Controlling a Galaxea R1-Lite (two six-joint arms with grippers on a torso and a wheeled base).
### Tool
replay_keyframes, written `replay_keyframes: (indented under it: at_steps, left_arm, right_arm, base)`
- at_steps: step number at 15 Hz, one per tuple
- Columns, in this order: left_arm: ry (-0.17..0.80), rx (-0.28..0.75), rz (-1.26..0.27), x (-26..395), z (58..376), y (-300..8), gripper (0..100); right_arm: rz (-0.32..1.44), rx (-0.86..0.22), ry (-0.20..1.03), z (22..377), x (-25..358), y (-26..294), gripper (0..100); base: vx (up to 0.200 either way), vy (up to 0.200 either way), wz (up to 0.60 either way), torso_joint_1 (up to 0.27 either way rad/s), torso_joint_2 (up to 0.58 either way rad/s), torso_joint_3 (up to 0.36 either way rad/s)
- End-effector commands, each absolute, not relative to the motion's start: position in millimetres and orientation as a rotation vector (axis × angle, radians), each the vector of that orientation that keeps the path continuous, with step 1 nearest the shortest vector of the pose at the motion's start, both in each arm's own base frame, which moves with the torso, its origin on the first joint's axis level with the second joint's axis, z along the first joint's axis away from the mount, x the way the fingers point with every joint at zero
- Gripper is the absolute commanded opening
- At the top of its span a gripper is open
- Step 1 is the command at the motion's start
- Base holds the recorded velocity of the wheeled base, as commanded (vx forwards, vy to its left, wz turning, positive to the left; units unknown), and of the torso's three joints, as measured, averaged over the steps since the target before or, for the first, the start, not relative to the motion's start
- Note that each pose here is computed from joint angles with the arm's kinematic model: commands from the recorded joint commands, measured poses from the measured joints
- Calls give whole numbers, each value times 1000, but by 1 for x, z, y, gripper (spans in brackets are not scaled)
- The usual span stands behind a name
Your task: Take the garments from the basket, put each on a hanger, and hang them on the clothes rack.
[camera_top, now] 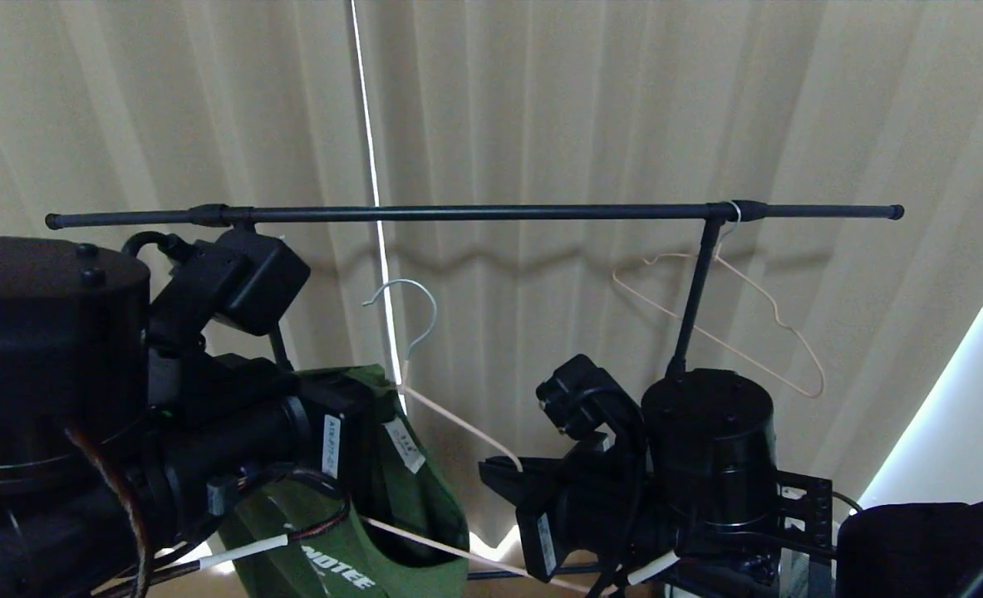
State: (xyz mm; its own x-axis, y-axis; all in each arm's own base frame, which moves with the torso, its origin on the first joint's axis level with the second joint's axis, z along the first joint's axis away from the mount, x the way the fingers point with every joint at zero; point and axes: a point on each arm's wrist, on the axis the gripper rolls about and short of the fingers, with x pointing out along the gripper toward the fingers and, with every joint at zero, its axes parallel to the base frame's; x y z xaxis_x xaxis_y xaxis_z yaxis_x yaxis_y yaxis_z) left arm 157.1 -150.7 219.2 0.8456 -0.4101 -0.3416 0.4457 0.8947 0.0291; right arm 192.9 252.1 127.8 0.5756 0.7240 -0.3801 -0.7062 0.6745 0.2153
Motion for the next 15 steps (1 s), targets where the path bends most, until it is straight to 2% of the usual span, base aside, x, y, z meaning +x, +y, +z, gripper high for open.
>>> replay_keyframes:
  at_steps: [1,2,3,5,8,11,12,15]
  left_arm:
    - [326,143,-456,154,209,-147,0]
    - [321,151,-458,154,207,-146,0]
    - [317,161,-460,153,205,-145,100]
    - [313,161,-461,151,206,-144,100]
    - [208,91,-415,147,226,-126,100]
    - [159,60,-466,136,236,-115,100]
    - [130,69,-539,126,238,-107,100]
    - [65,184,-653,117,232,-78,100]
  right_arm:
    - [838,43,461,129,193,252,0]
    - [839,44,458,130,193,252,0]
    - [839,44,458,130,193,252,0]
    - [839,46,455,130,192,251,0]
    - [795,76,413,145,198,234,0]
    - [778,97,381,155,199,224,0]
    - [775,107,362,162,197,220,0]
    - [768,93,345,169,184,199,0]
  base:
    - [0,0,0,0,0,0]
    - [0,0,0,0,0,0]
    - [0,0,0,0,0,0]
    - [0,0,0,0,0,0]
    - [0,0,0,0,0,0]
    - [0,0,0,0,0,0]
    - [0,0,0,0,0,0]
    - [0,0,0,0,0,0]
